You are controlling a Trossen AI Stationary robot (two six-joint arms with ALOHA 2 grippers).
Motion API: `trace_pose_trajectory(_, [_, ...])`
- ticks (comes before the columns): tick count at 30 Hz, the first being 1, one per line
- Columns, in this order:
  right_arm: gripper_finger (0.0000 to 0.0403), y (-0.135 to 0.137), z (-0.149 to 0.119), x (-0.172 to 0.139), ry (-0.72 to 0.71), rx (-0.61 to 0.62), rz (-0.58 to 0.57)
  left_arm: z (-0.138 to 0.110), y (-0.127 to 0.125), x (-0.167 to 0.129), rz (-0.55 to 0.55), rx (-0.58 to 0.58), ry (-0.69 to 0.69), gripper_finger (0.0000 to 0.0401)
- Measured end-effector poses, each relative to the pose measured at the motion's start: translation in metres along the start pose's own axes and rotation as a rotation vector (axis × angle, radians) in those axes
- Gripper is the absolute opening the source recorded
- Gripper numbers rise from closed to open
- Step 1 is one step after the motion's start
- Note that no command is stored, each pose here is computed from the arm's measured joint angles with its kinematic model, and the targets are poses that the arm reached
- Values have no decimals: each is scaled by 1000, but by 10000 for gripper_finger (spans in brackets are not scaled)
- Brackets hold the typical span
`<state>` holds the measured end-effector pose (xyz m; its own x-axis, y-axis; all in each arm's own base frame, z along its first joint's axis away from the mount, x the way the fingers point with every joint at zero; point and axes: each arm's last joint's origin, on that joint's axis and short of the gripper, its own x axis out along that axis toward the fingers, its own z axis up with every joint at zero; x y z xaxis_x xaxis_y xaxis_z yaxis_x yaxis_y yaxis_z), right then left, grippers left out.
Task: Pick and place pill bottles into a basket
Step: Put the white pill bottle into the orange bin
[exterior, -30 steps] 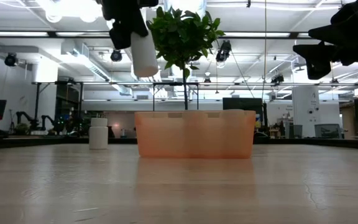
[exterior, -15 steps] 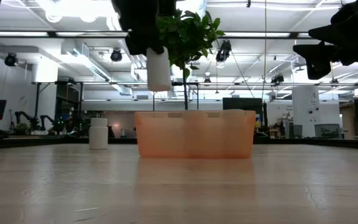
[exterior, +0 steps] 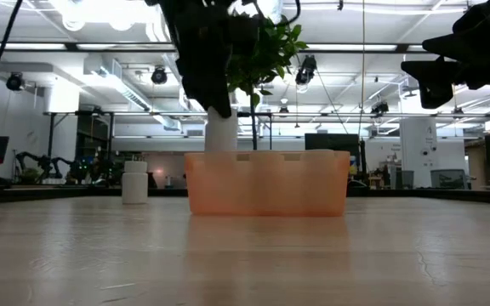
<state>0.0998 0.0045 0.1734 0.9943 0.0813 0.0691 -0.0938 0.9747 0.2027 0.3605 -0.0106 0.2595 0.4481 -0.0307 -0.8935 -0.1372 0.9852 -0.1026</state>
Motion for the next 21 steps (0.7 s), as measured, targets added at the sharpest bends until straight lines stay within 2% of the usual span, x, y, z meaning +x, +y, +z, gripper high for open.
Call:
trace_pose_trajectory(5, [203, 0, 0, 0, 0, 0, -1, 1, -1, 15, -14, 0, 18, 144])
trace_pose_trajectory(16, [203, 0, 0, 0, 0, -1, -1, 2, -1, 16, -24, -7, 10, 144])
trace_pose_trajectory(21, [203, 0, 0, 0, 0, -2, -1, 1, 0, 26, -10, -14, -40, 144])
